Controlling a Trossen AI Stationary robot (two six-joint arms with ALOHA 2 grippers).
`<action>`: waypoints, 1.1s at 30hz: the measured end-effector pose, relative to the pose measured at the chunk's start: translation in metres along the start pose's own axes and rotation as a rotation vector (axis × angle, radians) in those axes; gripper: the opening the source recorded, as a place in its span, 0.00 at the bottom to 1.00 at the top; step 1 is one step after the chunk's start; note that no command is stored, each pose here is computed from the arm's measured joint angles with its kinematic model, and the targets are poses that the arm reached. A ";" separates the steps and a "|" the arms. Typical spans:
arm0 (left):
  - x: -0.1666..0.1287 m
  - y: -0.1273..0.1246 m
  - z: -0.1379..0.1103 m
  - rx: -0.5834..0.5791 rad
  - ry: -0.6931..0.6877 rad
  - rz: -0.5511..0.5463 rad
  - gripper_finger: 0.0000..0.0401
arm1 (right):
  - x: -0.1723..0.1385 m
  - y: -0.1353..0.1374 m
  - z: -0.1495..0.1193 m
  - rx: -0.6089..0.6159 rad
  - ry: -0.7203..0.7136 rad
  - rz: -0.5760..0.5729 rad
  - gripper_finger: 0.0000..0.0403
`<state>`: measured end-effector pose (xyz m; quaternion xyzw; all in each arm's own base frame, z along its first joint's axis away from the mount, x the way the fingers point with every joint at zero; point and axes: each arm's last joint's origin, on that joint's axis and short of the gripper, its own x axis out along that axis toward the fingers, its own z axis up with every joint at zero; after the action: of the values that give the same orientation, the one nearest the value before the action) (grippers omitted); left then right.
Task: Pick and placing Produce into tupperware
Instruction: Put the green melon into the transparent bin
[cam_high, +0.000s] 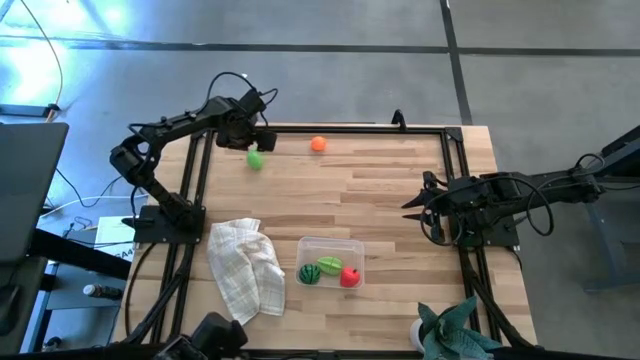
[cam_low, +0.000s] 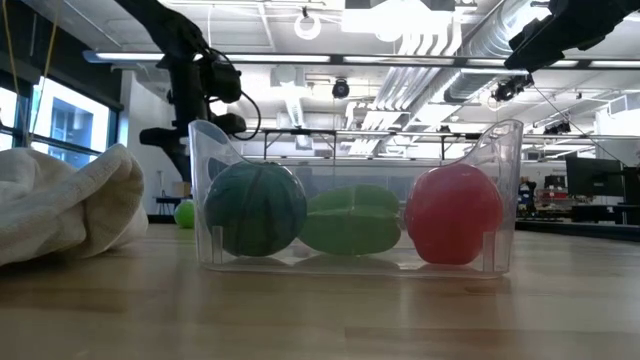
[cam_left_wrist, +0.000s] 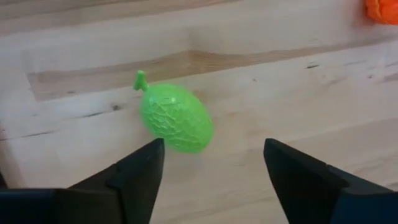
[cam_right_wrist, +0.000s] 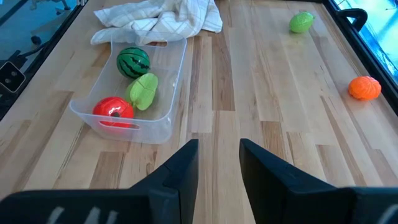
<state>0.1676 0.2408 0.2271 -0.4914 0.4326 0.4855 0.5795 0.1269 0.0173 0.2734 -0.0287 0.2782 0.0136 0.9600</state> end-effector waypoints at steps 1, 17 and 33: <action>0.001 -0.001 -0.001 -0.004 -0.002 0.004 0.68 | 0.000 0.000 0.000 0.000 0.000 0.000 0.26; 0.025 0.004 -0.015 -0.176 -0.006 0.053 0.72 | 0.000 0.000 0.000 0.000 0.000 0.000 0.26; 0.034 0.003 -0.013 -0.184 -0.052 0.105 0.70 | 0.000 0.000 0.000 0.000 0.000 0.000 0.26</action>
<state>0.1694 0.2324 0.1919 -0.5063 0.3961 0.5652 0.5169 0.1269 0.0173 0.2734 -0.0287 0.2783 0.0138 0.9600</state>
